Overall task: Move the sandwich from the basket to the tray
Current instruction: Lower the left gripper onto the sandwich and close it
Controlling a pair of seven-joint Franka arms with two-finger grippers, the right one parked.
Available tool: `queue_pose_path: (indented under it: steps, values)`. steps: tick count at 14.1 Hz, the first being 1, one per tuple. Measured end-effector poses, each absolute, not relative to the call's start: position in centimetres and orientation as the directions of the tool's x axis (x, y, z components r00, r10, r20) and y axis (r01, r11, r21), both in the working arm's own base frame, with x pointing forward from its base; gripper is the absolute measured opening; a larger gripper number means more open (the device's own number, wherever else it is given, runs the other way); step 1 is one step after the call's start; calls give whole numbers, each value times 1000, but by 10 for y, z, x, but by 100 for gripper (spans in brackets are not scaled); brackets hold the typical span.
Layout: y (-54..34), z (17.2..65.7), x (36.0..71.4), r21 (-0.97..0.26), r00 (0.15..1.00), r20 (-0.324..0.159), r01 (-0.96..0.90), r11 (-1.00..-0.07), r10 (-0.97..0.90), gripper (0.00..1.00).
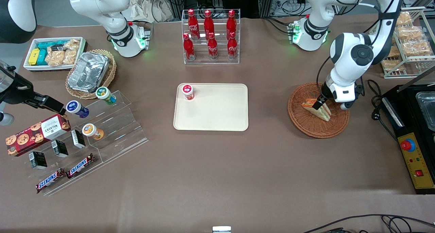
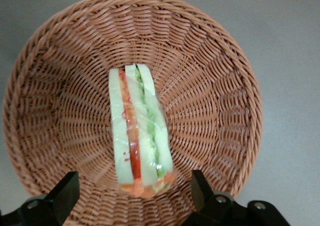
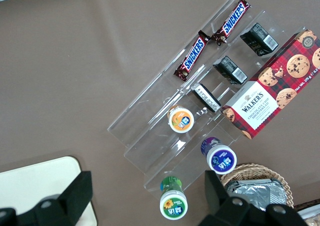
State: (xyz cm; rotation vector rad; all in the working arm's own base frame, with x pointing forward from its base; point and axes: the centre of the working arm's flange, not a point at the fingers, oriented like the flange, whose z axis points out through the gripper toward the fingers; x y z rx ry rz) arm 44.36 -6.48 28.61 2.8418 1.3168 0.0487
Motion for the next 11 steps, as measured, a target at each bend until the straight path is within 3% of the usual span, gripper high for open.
queue_pose_path:
  steps: [5, 8, 11]
  values:
    - [-63, 266, 449, 36, 635, 36, 770, -636, 771, 96]
    - [-63, 272, 455, 54, 616, 45, 785, -617, 787, 62]
    - [-64, 300, 471, 36, 609, 36, 791, -611, 792, 33]
